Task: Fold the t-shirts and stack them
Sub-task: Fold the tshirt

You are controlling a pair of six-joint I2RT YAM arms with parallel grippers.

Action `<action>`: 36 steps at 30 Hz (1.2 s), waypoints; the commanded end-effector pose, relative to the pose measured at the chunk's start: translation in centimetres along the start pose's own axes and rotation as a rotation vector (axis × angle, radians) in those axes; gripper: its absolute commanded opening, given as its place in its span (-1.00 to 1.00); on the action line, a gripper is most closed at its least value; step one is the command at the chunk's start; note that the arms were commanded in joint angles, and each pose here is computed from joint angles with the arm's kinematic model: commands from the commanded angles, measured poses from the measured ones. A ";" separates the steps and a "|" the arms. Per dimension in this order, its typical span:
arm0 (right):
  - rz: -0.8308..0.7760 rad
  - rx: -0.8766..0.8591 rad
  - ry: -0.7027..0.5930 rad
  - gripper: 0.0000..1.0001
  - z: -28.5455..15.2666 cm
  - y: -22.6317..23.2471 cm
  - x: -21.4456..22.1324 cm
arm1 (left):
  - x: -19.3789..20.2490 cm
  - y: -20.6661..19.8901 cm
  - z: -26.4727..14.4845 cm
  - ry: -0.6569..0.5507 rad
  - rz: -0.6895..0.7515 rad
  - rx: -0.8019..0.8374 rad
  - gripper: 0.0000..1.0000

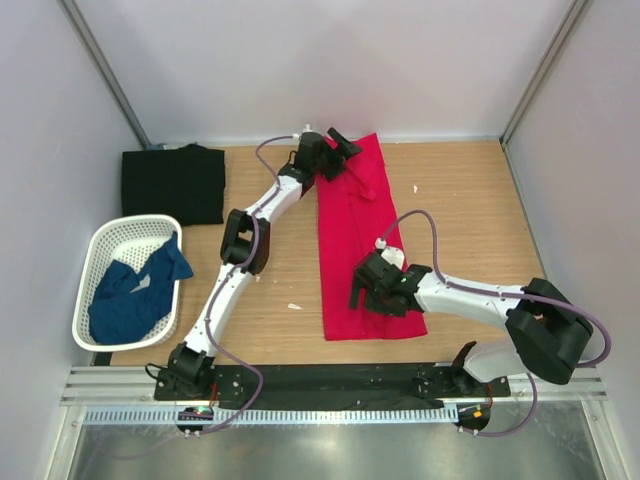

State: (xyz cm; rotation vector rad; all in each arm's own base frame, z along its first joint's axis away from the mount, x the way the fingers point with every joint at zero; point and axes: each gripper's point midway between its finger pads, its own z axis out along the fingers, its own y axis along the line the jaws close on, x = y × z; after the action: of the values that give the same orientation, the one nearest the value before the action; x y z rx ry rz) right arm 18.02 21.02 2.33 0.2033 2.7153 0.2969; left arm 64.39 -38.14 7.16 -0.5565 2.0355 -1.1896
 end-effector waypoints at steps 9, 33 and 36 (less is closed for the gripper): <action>0.007 -0.008 0.104 0.79 -1.1 0.8 2.4 | -0.1 -1.4 -1.6 0.045 0.181 -0.004 0.96; 0.257 0.077 -0.361 0.80 -7.6 -11.4 -22.0 | 6.8 -9.1 -28.2 0.055 0.350 -0.190 0.78; 0.277 0.077 -0.375 0.80 -6.2 -12.3 -22.8 | 13.1 -7.4 -30.9 0.100 0.231 -0.208 0.66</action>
State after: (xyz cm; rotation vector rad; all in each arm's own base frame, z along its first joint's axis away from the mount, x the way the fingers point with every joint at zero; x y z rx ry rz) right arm 33.03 3.47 13.45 0.6692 2.3727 0.1401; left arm 36.04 -32.40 23.04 -0.1854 2.1849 -0.9144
